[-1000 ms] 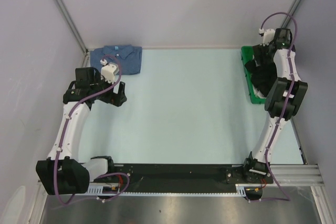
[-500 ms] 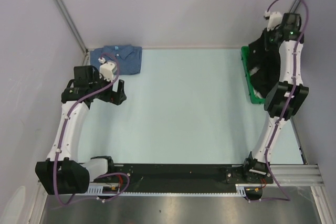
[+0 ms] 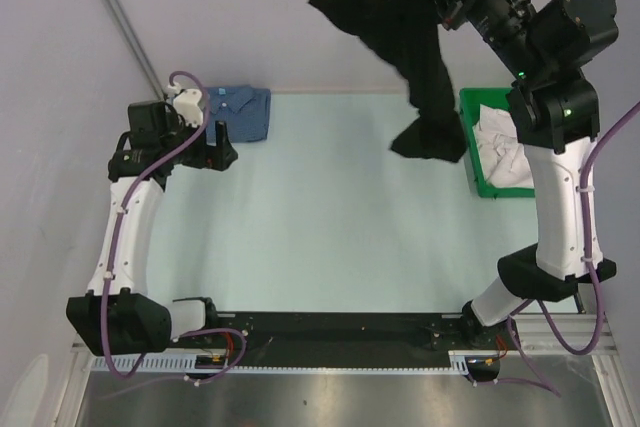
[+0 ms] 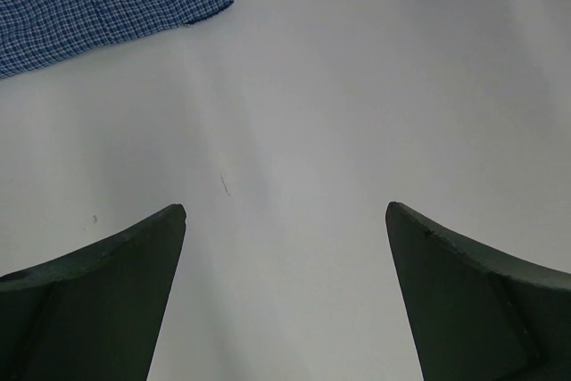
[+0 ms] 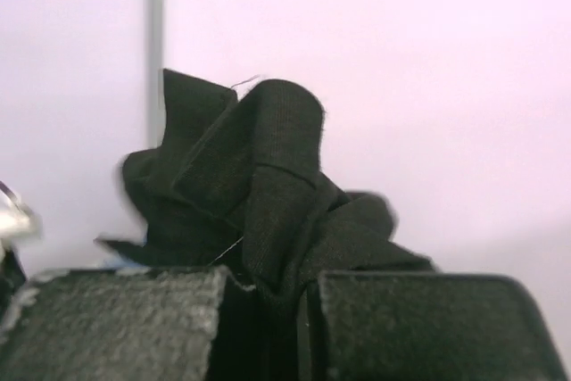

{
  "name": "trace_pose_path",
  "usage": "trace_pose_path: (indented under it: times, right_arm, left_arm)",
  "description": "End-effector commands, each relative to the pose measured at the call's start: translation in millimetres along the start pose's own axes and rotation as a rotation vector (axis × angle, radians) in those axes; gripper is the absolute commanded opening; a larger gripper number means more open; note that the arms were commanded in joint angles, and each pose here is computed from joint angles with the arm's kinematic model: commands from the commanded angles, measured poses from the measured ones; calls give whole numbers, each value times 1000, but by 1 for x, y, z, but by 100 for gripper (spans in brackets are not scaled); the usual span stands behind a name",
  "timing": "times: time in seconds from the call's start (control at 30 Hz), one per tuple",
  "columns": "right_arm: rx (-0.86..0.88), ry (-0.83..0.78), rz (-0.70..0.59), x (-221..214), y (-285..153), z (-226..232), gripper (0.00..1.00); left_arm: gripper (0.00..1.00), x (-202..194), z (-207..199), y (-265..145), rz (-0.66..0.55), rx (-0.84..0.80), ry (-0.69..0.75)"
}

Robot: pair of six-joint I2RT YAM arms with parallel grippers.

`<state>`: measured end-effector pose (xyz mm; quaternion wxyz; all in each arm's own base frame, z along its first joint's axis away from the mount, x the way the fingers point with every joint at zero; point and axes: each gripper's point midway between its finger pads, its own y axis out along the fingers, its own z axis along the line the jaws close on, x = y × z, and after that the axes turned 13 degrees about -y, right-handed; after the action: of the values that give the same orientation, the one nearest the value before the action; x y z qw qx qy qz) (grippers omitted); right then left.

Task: Fold and stack the long sleeve shirts
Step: Move the shirt to the center of the board

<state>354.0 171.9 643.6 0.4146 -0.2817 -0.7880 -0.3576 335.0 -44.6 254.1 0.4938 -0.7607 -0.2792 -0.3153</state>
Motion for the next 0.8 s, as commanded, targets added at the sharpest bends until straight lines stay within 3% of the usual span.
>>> trace_pose_path:
  times: [0.0, 0.07, 0.17, 0.27, 0.3, 0.33, 0.4, 0.43, 0.5, 0.6, 0.7, 0.77]
  right_arm:
    - [-119, 23, -317, 101, 6, 6, 0]
    - [-140, 52, -338, 110, 7, 14, 0]
    - [-158, 152, -273, 85, 14, 24, 0]
    - [-179, 272, 1, -21, 3, 32, 3]
    - [-176, 321, 99, -62, -8, 34, 16]
    - [-153, 374, 290, -149, -41, 47, 51]
    - [-161, 383, 522, -240, -90, 60, 89]
    - [-155, 381, 689, -307, -140, 66, 99]
    - [-88, 405, 828, -348, -184, 81, 100]
    - [86, 404, 938, -367, -223, 108, 100]
    - [342, 443, 916, -350, -230, 160, 100]
    - [537, 362, 889, -336, -225, 209, 100]
  left_arm:
    - [100, 37, 0, -16, -120, 14, -40]
    - [99, 45, 1, -22, -153, 7, -68]
    - [99, 55, 10, -34, -202, -11, -108]
    - [99, 51, 21, -41, -203, -27, -103]
    - [100, 46, 25, -41, -191, -38, -98]
    - [99, 41, 27, -42, -182, -39, -84]
    - [99, 22, 28, -37, -135, -65, -15]
    - [100, 14, 28, -34, -111, -79, 18]
    - [100, -12, 30, -27, -35, -119, 104]
    - [99, -50, 30, -17, 86, -170, 232]
    - [99, -108, 30, -2, 239, -218, 357]
    - [99, -132, 25, 5, 295, -259, 415]
